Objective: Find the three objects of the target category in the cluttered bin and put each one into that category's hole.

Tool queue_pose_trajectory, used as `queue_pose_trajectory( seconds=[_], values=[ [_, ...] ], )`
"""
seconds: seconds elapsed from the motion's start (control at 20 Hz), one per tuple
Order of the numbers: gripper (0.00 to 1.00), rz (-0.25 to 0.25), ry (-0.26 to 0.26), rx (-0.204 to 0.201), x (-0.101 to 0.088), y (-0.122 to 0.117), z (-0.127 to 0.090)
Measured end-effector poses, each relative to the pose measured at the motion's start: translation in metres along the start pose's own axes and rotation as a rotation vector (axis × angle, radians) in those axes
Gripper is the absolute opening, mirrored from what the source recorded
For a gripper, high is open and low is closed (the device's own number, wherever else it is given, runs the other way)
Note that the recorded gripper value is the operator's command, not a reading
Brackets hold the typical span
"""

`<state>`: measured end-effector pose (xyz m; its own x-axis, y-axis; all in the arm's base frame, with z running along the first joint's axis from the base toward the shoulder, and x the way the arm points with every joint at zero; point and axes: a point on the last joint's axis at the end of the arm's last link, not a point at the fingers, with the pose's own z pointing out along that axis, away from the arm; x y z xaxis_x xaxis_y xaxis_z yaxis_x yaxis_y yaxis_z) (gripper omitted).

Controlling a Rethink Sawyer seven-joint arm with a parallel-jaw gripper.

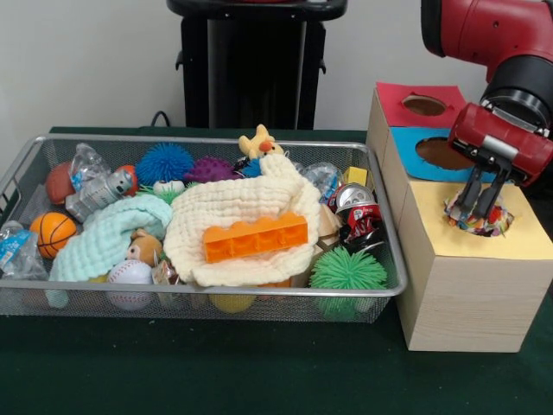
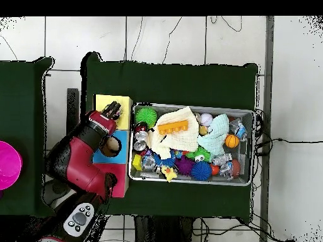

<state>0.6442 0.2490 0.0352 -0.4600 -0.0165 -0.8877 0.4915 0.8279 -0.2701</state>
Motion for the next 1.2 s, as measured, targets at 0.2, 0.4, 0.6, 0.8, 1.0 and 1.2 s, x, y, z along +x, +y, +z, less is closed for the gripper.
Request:
queue_pose_trajectory(
  seconds=[0.2,0.4,0.6,0.8,1.0,1.2],
  values=[
    [0.00,0.009,0.003,0.012,0.000,-0.002,0.002],
    [0.00,0.024,0.006,0.025,-0.002,-0.003,0.004],
    [0.00,0.036,0.008,0.035,-0.003,-0.003,0.006],
    [0.00,0.058,0.006,0.050,-0.006,-0.002,0.008],
    [0.00,0.074,0.002,0.057,-0.009,0.000,0.008],
    [0.00,0.094,-0.011,0.065,-0.014,0.005,0.007]
  ],
)
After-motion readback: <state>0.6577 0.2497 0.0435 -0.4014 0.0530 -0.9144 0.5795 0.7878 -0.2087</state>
